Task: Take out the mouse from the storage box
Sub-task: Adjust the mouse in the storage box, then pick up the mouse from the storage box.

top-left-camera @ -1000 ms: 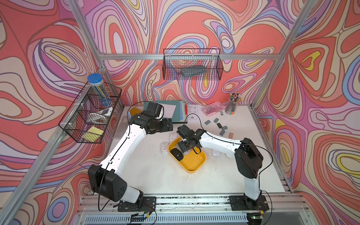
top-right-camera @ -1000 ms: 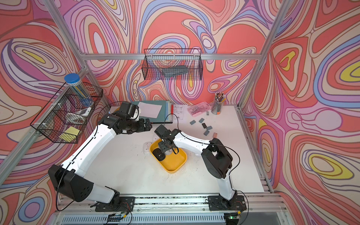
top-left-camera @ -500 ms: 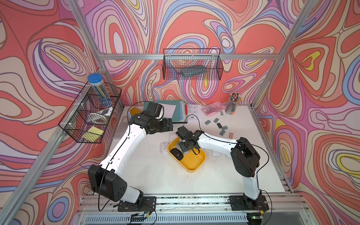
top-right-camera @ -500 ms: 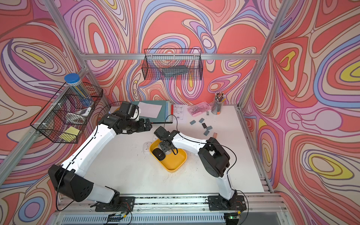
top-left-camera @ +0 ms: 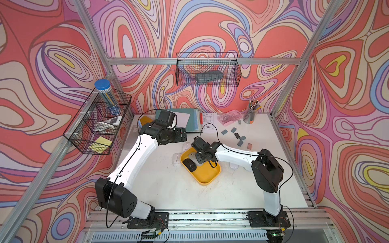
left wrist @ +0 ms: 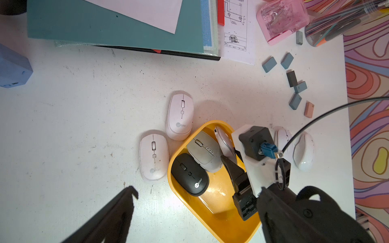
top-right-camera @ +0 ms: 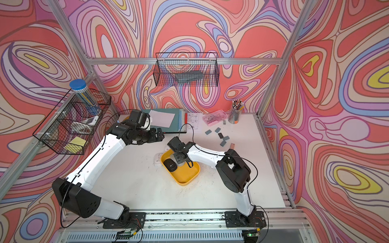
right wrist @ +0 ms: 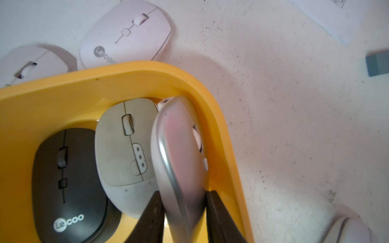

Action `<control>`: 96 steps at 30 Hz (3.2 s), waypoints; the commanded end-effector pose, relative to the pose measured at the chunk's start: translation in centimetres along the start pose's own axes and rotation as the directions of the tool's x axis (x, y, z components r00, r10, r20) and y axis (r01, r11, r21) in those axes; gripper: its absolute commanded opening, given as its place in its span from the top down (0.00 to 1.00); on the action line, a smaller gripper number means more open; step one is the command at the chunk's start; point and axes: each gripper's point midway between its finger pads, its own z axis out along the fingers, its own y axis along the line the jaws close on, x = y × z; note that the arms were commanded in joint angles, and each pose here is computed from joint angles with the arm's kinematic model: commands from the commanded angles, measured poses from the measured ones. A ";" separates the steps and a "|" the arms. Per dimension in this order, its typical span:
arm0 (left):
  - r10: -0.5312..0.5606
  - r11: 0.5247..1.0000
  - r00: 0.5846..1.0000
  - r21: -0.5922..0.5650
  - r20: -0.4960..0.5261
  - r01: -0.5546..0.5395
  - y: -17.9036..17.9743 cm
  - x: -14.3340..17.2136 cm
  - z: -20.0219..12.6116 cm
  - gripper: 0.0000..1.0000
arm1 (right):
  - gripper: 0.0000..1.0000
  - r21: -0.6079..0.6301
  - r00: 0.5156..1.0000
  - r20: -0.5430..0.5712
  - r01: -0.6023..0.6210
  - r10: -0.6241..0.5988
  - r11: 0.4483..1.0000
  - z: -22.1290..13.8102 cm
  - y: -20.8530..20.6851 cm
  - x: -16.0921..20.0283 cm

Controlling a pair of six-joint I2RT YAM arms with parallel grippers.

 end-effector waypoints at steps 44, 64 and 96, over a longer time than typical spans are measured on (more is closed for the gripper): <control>0.004 1.000 1.000 0.030 0.005 -0.004 -0.3 0.1 -0.4 0.06 | 0.54 -0.071 0.975 -0.154 0.150 -0.160 0.986 -5.8 8.5 7.3; 0.004 1.000 1.000 0.031 0.005 -0.004 -0.3 0.1 -0.4 0.06 | 0.25 -0.118 0.965 -0.263 -0.055 0.022 0.991 -3.1 6.2 7.6; 0.004 0.999 1.000 0.040 0.006 -0.004 -0.5 0.2 -0.6 0.06 | 0.67 -0.060 0.987 -0.147 -0.072 0.062 0.996 -7.5 3.5 3.7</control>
